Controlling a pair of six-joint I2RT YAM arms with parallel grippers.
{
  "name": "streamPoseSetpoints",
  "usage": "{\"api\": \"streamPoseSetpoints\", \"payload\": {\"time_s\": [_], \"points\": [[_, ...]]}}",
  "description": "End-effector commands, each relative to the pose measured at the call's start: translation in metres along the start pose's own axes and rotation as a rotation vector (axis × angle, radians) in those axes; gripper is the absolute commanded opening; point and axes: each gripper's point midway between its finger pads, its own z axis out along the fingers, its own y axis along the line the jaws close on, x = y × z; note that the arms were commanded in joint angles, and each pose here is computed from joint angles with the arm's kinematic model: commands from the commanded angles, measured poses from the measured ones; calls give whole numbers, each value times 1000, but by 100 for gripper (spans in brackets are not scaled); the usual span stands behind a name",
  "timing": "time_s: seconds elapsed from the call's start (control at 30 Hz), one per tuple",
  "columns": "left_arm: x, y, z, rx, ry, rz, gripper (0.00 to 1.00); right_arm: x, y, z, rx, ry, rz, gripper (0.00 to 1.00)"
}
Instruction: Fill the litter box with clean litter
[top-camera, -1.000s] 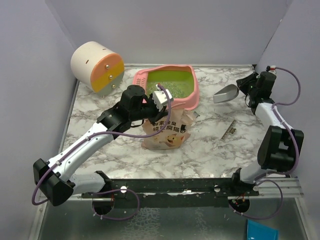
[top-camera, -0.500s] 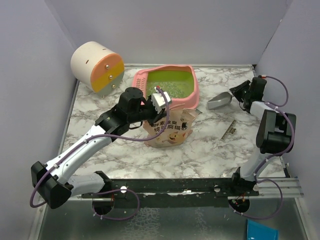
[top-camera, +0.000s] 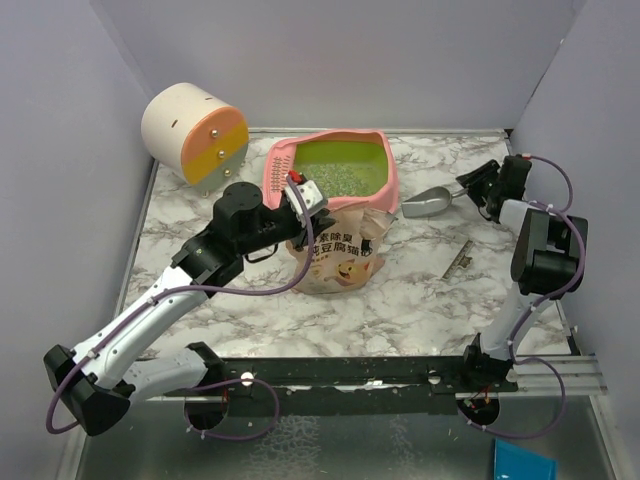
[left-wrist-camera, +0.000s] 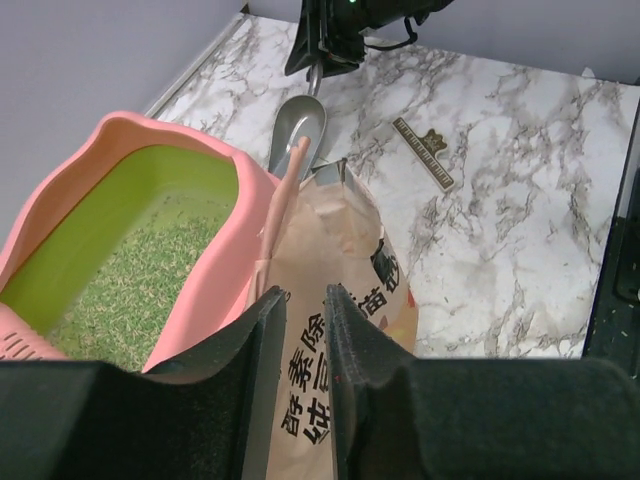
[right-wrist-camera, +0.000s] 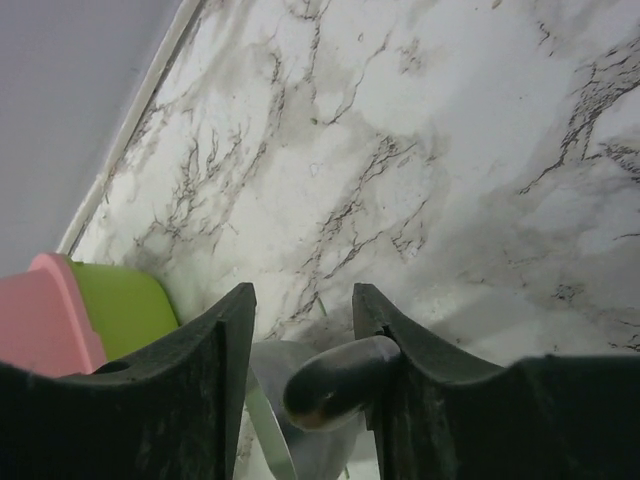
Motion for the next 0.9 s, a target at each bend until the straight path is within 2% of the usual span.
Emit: {"api": "streamPoseSetpoints", "payload": {"time_s": [0.0, 0.1, 0.3, 0.4, 0.47, 0.5, 0.63, 0.87], "points": [[-6, 2, -6, -36, -41, -13, 29, -15, -1, -3, 9, -24, 4, 50], [-3, 4, -14, -64, -46, -20, 34, -26, -11, -14, 70, -57, -3, 55], [5, 19, -36, -202, -62, -24, 39, -39, -16, -44, 121, -103, -9, 59], [2, 28, -52, -289, -99, -25, 53, -51, -3, -65, 91, -160, -51, 66], [-2, 33, -63, -332, -122, -21, 58, -56, 5, -77, 72, -191, -81, 71], [-2, 34, -66, -350, -126, -19, 59, -60, 10, -82, 60, -205, -95, 77], [-2, 38, -75, -384, -131, -21, 60, -71, 22, -95, 33, -242, -125, 86], [2, 37, -76, -386, -120, -33, 60, -70, 19, -86, 56, -205, -135, 86]]}}
